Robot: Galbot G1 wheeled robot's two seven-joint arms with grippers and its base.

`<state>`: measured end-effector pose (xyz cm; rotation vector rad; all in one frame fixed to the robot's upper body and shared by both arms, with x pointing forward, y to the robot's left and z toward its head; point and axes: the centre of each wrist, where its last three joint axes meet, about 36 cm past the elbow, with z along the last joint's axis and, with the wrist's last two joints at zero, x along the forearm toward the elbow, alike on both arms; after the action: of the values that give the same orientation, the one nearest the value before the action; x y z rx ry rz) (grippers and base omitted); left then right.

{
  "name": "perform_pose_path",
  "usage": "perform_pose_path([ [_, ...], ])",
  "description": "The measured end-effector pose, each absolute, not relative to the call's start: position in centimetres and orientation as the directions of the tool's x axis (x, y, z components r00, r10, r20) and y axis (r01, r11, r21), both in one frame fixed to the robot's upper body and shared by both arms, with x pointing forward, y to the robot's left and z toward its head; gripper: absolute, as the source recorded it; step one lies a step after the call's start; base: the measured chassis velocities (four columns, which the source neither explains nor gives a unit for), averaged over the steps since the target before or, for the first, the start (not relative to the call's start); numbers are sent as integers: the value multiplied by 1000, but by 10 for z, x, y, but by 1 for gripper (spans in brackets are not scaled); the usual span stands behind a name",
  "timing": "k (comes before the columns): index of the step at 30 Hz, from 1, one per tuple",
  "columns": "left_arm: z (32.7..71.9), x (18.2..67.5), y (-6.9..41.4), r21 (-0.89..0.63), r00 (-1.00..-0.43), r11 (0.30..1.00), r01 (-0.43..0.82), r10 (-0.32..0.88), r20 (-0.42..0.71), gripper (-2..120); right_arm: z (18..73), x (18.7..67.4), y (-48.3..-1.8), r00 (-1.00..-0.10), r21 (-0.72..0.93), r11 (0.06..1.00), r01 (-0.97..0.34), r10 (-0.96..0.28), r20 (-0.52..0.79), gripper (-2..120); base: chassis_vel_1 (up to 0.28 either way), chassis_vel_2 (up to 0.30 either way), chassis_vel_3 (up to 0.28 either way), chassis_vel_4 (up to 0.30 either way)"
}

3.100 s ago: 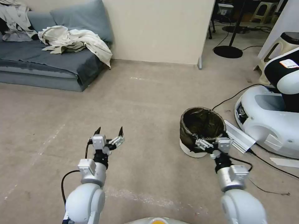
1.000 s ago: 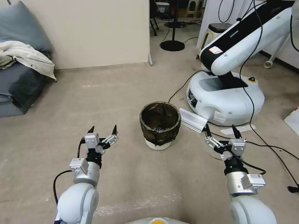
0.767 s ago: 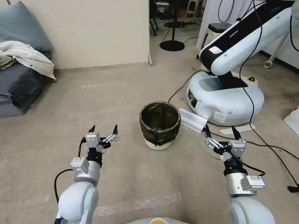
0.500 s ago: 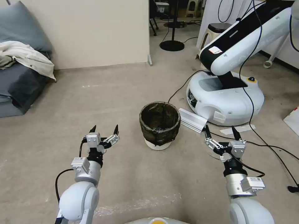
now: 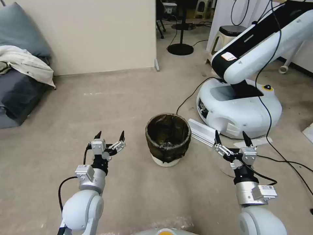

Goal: Pick up the trash can from the floor.

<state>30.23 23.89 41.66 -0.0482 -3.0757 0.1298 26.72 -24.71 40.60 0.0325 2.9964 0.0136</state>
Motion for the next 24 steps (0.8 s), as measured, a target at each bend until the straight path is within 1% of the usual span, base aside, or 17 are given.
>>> perform_pose_path([
  [18,415,303,239,-86,-997,996,33,38,62,100,406,268,-247,-990,12,1000,22,24,-143,100,-128,122,128,-124],
  [24,413,304,239,-86,-997,996,34,40,66,100,400,268,-247,-986,4,1000,4,5,-168,100,-91,113,105,-99],
])
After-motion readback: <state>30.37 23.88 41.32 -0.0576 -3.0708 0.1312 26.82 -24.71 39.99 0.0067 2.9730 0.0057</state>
